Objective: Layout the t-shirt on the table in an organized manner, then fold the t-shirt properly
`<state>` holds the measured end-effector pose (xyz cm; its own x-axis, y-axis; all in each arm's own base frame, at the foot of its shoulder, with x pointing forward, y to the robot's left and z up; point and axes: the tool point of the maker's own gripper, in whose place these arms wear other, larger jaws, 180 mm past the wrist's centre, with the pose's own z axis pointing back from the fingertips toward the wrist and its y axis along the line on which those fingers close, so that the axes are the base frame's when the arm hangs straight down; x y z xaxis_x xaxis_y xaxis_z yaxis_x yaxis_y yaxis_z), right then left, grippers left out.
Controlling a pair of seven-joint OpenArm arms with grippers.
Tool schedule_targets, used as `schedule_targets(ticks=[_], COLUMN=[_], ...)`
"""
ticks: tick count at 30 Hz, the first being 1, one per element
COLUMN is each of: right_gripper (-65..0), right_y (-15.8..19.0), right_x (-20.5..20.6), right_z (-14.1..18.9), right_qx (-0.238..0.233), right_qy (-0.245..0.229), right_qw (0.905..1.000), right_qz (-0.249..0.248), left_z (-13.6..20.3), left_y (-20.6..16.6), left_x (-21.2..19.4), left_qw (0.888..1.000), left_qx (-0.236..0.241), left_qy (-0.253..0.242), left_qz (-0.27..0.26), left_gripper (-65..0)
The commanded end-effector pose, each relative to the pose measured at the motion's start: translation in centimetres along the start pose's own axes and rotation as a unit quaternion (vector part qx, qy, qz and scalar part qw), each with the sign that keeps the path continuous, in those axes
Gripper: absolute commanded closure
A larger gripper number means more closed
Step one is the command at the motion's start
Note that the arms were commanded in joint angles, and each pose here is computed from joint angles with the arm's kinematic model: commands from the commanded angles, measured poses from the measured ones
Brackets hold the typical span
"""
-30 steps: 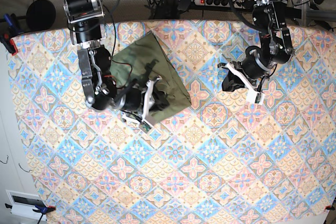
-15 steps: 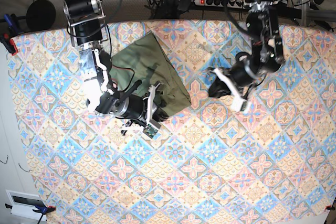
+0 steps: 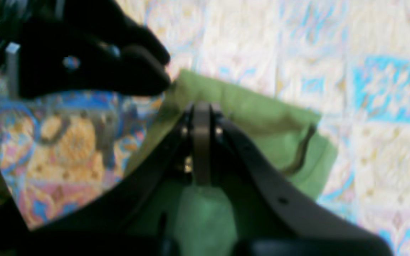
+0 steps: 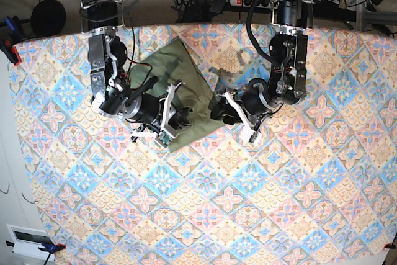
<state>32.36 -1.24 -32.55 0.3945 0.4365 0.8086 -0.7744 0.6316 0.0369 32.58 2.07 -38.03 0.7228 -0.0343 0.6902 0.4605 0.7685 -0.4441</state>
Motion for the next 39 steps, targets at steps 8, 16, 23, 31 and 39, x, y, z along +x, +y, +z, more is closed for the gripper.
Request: schedule_targets(ticks=[8, 16, 23, 31, 39], right_gripper=[0.0, 0.0, 0.0, 0.0, 0.0], right_y=[-0.6, -0.6, -0.6, -0.6, -0.6], right_x=[2.5, 2.5, 2.5, 2.5, 2.5], right_z=[0.6, 0.6, 0.6, 0.6, 0.6], right_qx=[-0.005, -0.005, -0.005, -0.005, -0.006], right_qy=[-0.040, -0.040, -0.040, -0.040, -0.040], right_qw=[0.9991, 0.9991, 0.9991, 0.9991, 0.9991], right_qz=[0.011, 0.011, 0.011, 0.011, 0.010], left_z=[-1.9, -3.5, -4.8, -5.7, -6.3], left_y=[-0.8, -0.1, -2.8, -3.8, -2.5], left_x=[2.2, 3.0, 3.3, 1.7, 1.4], left_qw=[0.999, 0.999, 0.998, 0.997, 0.998], left_qx=[-0.027, -0.029, -0.055, -0.066, -0.057], left_qy=[-0.024, -0.015, -0.002, 0.026, 0.025], left_qz=[-0.003, 0.013, -0.015, -0.024, -0.006], left_gripper=[-25.7, -25.7, -25.7, -25.4, -9.9])
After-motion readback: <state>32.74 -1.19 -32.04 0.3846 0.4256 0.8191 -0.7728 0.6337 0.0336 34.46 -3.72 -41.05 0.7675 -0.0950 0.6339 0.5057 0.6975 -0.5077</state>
